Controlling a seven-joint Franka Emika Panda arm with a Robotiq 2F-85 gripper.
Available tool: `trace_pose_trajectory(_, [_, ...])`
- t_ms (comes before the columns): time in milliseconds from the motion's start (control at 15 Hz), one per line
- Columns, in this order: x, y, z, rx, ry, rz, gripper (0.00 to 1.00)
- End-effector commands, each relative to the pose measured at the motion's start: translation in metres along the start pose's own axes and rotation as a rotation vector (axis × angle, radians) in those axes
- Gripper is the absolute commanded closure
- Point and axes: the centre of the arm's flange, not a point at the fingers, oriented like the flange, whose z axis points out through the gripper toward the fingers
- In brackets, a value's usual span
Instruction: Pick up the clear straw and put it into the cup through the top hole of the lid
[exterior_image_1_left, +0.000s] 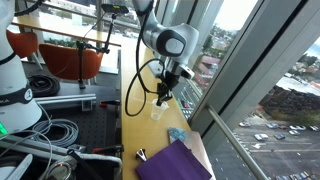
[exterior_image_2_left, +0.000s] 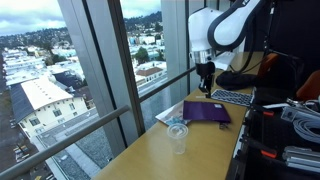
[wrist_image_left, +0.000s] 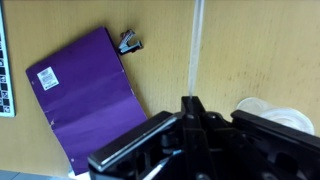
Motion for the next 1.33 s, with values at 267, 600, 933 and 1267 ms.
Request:
trace_pose_trajectory(267, [0.04, -0.013, -0.026, 0.33, -0.132, -0.135, 1.0])
trace_pose_trajectory(600, [0.077, -0.01, -0.004, 0.55, -0.212, -0.107, 1.0])
trace_pose_trajectory(933, [0.09, 0.001, 0.009, 0.65, -0.34, 0.034, 1.0])
trace_pose_trajectory(1267, [0.109, 0.014, 0.034, 0.749, -0.448, 0.089, 1.0])
